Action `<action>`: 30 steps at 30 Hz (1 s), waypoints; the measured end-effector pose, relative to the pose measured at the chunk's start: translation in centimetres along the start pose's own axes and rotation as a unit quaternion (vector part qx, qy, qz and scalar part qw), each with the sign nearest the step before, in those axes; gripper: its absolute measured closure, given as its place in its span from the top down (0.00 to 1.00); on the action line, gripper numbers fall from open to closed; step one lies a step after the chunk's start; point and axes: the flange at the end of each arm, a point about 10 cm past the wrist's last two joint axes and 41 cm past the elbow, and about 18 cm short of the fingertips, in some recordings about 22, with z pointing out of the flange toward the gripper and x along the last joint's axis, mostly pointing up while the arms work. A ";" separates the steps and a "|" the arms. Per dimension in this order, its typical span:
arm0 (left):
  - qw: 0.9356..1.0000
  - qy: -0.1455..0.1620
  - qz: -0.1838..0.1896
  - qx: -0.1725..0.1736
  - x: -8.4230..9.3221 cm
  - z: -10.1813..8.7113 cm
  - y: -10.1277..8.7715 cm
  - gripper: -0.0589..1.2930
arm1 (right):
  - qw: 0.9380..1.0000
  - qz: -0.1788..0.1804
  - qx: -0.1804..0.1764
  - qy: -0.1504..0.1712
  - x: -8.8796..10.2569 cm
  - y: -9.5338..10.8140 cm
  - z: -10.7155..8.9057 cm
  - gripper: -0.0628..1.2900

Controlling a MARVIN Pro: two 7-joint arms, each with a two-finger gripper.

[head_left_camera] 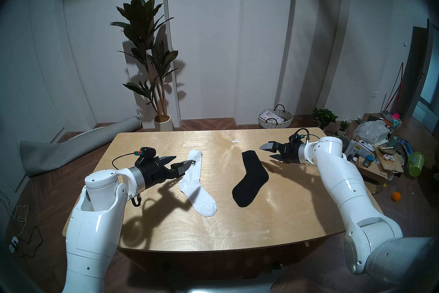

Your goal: Fold socks in half once and place them neatly on the table

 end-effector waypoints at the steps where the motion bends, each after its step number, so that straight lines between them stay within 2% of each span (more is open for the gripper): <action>1: 1.000 0.000 0.000 -0.001 0.0 0.1 0.1 0.97 | 1.000 0.002 -0.002 -0.001 0.0 -0.1 0.3 0.95; 14: 1.000 0.006 0.010 -0.012 0.7 0.5 1.0 0.97 | 0.999 0.030 -0.024 -0.024 0.2 -1.0 4.2 0.95; 30: 1.000 0.016 0.012 -0.005 1.3 0.5 1.4 0.97 | 0.996 0.041 -0.051 -0.053 2.1 -1.9 6.2 0.95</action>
